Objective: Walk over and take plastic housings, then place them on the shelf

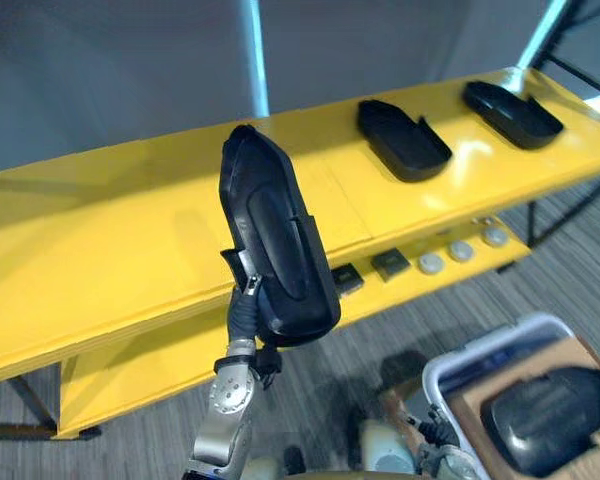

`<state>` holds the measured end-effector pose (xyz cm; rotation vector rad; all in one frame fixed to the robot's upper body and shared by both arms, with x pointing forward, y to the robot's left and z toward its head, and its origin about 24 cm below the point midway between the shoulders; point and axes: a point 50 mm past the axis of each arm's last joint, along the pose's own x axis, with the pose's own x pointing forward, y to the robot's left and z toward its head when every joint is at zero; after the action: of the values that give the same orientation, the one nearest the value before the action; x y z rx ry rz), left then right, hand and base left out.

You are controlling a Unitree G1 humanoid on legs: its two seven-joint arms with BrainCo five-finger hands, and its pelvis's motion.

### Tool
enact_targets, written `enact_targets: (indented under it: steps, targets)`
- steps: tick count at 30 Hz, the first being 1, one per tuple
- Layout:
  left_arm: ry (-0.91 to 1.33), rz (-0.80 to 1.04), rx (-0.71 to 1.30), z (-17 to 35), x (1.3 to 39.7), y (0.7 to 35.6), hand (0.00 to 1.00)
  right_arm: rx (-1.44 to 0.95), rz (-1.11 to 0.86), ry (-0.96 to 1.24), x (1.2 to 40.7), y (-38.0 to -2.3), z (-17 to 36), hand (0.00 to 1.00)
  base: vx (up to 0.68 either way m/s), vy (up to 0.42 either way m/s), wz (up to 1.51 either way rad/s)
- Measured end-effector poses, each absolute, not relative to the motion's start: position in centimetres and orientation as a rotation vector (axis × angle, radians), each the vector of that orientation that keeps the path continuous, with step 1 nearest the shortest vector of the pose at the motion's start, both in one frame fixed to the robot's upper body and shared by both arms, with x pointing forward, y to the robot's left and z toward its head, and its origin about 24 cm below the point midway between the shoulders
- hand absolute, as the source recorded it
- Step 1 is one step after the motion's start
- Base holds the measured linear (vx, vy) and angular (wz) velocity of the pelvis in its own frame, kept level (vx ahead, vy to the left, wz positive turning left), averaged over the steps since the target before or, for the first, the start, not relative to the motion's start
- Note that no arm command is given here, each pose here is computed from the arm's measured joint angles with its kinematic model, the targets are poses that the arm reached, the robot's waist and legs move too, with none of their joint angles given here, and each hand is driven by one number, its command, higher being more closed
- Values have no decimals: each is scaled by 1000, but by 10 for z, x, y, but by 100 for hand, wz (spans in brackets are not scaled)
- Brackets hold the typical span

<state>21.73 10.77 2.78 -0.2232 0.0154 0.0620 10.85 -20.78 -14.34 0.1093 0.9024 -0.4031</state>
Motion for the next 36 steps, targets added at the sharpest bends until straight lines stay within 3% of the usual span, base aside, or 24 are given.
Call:
enact_targets:
  steps: [16,24,34,35,36]
  targets:
    - [-9,54,-106,31,225,113,100,107,-363,918,106,-197,-146,0,45,7,12]
    - [-8,118,60,34,271,115,100,83,-312,907,112,-192,-144,0,-121,-15,-17]
    - [62,341,157,38,315,149,100,44,-268,887,116,-188,-141,0,-58,-29,-6]
    - [69,359,161,39,319,152,0,43,-268,885,116,-188,-141,0,13,-14,-9]
    - [73,378,166,41,322,155,0,42,-267,884,116,-188,-141,0,20,-12,-7]
